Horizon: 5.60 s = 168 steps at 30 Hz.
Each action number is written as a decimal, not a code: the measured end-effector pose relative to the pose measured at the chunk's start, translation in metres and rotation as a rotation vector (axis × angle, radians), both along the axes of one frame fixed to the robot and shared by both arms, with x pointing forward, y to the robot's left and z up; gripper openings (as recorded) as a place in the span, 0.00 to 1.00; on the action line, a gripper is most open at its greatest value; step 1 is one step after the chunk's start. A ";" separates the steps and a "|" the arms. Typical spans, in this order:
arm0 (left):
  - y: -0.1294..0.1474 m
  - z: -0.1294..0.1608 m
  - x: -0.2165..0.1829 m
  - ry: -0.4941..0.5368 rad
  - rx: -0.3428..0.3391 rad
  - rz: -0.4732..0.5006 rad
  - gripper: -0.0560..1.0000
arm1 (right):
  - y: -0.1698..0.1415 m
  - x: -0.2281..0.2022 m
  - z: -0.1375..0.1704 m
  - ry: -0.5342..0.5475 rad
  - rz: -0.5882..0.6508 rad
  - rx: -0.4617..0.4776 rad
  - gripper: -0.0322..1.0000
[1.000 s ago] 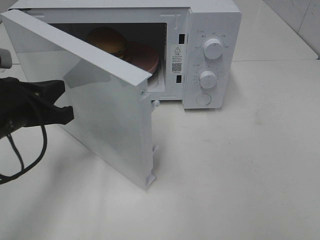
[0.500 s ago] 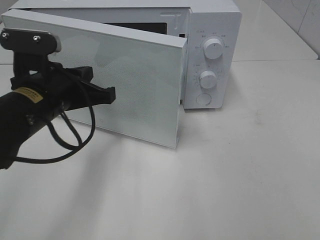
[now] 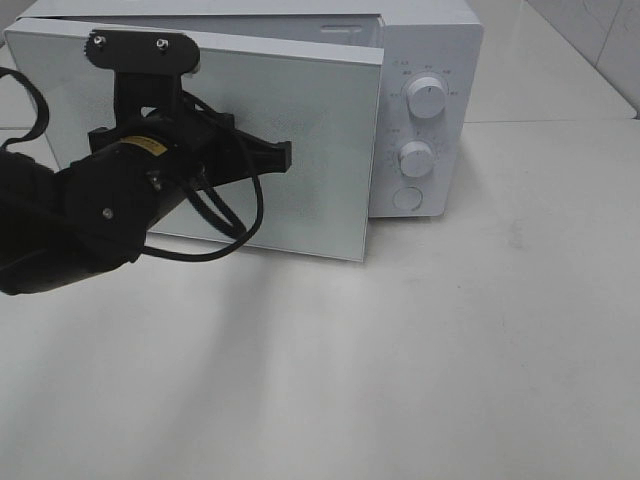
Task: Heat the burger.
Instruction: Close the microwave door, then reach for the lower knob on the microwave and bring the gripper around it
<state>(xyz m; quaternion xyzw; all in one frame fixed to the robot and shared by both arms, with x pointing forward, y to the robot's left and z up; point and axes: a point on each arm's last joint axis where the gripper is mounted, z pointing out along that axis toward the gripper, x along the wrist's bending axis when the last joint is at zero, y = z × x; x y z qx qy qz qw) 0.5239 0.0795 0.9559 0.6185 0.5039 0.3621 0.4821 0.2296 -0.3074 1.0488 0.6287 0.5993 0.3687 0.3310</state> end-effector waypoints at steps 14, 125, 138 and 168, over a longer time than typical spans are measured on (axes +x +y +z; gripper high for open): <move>-0.029 -0.003 0.028 0.021 0.005 0.031 0.05 | 0.000 0.000 0.000 0.000 0.000 0.000 0.75; 0.217 0.096 -0.204 0.568 0.060 0.185 0.87 | 0.000 0.000 0.000 0.000 0.001 0.000 0.75; 0.218 0.092 -0.237 0.508 0.067 0.174 0.87 | 0.000 0.000 0.000 0.000 0.001 0.000 0.75; 0.219 0.099 -0.289 0.172 0.022 0.244 0.87 | 0.000 0.000 0.000 0.000 0.001 0.000 0.75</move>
